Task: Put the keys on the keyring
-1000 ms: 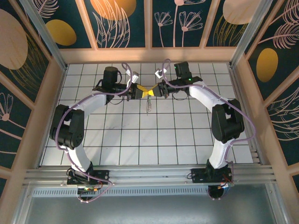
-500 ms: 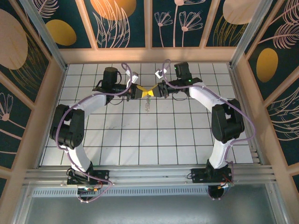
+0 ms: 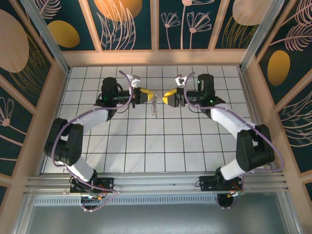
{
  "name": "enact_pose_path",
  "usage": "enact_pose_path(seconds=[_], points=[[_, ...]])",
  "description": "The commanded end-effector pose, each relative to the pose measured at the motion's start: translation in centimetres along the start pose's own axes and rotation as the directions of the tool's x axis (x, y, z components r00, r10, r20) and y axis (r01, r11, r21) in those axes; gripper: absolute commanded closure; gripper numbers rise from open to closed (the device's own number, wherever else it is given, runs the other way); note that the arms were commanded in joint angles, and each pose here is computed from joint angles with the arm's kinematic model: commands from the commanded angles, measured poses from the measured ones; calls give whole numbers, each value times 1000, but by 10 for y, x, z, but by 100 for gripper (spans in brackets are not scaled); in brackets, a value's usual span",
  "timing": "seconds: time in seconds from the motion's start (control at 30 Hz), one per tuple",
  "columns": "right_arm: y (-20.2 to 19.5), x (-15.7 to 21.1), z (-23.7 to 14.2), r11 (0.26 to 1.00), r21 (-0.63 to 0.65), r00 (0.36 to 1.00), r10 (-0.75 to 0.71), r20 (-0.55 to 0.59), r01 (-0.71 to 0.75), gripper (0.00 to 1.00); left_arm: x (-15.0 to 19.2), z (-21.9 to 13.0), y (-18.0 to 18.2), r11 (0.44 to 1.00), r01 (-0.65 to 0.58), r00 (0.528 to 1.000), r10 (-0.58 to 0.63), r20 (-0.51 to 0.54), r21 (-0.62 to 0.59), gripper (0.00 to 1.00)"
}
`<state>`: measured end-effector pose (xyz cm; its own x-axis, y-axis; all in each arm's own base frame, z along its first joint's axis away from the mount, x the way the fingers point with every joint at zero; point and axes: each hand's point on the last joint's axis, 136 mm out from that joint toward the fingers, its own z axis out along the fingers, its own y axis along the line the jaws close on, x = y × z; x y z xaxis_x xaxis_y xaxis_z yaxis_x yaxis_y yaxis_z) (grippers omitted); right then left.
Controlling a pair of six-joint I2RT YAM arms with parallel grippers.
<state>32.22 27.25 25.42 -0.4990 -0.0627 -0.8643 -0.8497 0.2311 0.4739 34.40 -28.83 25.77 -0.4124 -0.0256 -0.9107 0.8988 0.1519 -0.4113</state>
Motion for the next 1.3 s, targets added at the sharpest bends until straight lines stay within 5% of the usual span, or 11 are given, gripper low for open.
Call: enact_pose_path(seconds=[0.0, 0.23, 0.8, 1.27], points=[[-1, -17, -9, 997, 67, 991, -38, 125, 30, 53, -20, 0, -20, 998, -58, 996, 56, 68, 19, 100], [13, -10, -16, 996, 50, 977, -77, 197, 68, 50, -19, 3, -33, 997, -65, 996, 62, 70, 39, 100], [25, -17, 4, 992, 9, 978, -127, 165, 127, 52, -10, 13, -37, 996, -50, 998, 47, 49, 67, 100], [31, -1, 17, 993, -38, 988, -110, 106, 114, 89, -14, 13, -36, 997, -55, 997, 51, 58, 55, 100]])
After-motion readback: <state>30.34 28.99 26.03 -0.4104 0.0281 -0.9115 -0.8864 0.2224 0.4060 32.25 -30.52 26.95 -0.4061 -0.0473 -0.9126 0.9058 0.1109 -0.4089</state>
